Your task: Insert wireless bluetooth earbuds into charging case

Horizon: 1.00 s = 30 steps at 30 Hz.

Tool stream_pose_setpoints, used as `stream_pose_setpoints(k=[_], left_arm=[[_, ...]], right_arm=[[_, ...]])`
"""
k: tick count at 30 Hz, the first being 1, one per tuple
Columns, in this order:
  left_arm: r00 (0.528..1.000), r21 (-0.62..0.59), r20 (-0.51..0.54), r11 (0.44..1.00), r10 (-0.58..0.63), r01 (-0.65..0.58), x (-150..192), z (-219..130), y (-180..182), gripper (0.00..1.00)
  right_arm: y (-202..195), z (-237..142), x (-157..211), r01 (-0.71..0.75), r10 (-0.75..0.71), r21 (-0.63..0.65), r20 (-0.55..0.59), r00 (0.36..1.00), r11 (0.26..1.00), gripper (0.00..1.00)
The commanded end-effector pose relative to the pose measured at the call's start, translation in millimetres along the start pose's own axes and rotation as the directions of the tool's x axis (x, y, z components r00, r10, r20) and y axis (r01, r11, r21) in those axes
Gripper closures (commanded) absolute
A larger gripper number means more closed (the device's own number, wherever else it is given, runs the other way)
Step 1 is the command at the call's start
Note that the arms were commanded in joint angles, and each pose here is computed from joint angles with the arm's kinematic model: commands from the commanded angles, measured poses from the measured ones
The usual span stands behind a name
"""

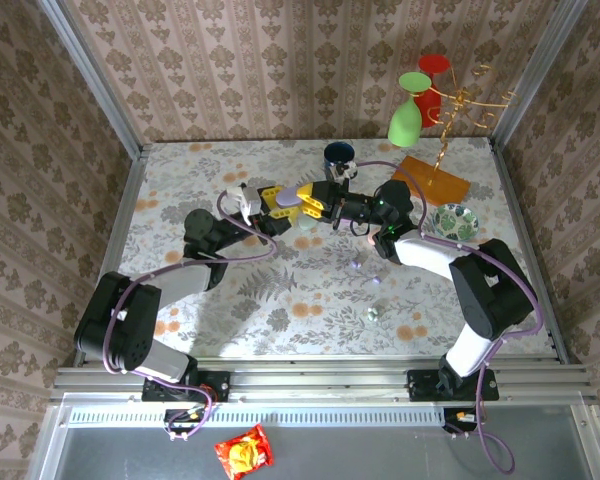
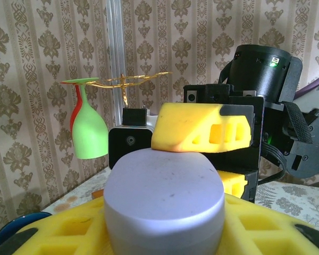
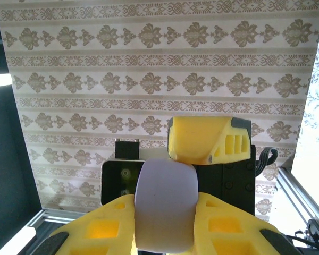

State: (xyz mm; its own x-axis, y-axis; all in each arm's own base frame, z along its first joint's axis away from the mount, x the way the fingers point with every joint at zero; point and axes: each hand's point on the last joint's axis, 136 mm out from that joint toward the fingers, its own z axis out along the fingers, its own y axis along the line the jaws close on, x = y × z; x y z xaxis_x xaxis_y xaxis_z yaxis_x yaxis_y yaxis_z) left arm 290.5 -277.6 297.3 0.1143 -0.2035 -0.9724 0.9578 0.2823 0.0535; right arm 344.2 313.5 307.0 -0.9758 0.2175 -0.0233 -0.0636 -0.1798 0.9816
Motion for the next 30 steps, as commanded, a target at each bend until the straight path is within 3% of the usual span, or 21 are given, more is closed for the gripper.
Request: stream_pose_setpoints(k=[1, 7, 8, 11, 13, 17, 21, 26, 27, 30], left_arm=[[0.997, 0.045, 0.042, 0.997, 0.059, -0.061, -18, 4, -8, 0.61], [0.996, 0.053, 0.035, 0.995, 0.077, -0.079, -15, 2, -11, 0.70], [0.995, 0.058, 0.034, 0.994, 0.089, -0.091, -14, 2, -12, 0.70], [0.995, 0.055, 0.033, 0.994, 0.096, -0.098, -14, 0, -13, 0.70], [0.996, 0.064, 0.029, 0.995, 0.079, -0.080, -14, -2, -14, 0.70], [1.000, 0.050, 0.016, 0.999, 0.018, -0.018, -10, -6, -13, 0.71], [1.000, 0.045, 0.000, 0.999, -0.031, 0.031, -3, -13, -16, 0.71], [0.999, 0.032, -0.012, 0.998, -0.047, 0.047, 4, -25, -26, 0.71], [0.999, 0.036, -0.015, 0.998, -0.050, 0.051, 5, -26, -28, 0.72], [0.997, 0.057, -0.039, 0.996, -0.068, 0.071, 13, -31, -35, 0.72]], right_arm=[[-1, 0, -1, 0.021, -0.021, -0.004, -0.012, 1.000, 1.000, 0.99], [-2, 0, -2, 0.024, -0.024, 0.007, -0.003, 1.000, 1.000, 0.92], [-2, 0, -2, 0.030, -0.030, 0.010, -0.003, 1.000, 0.999, 0.88], [-4, -2, -5, 0.073, -0.073, 0.035, 0.024, 0.997, 0.997, 0.59], [-10, -8, -9, 0.127, -0.131, 0.089, 0.045, 0.990, 0.988, 0.47], [-21, -22, -19, 0.236, -0.251, 0.191, 0.059, 0.966, 0.953, 0.36], [-30, -35, -24, 0.348, -0.374, 0.314, 0.028, 0.927, 0.884, 0.31], [-31, -45, -15, 0.583, -0.591, 0.428, -0.131, 0.796, 0.690, 0.29], [-29, -45, -9, 0.641, -0.635, 0.420, -0.175, 0.752, 0.643, 0.28], [-28, -39, 16, 0.839, -0.780, 0.329, -0.327, 0.533, 0.435, 0.26]])
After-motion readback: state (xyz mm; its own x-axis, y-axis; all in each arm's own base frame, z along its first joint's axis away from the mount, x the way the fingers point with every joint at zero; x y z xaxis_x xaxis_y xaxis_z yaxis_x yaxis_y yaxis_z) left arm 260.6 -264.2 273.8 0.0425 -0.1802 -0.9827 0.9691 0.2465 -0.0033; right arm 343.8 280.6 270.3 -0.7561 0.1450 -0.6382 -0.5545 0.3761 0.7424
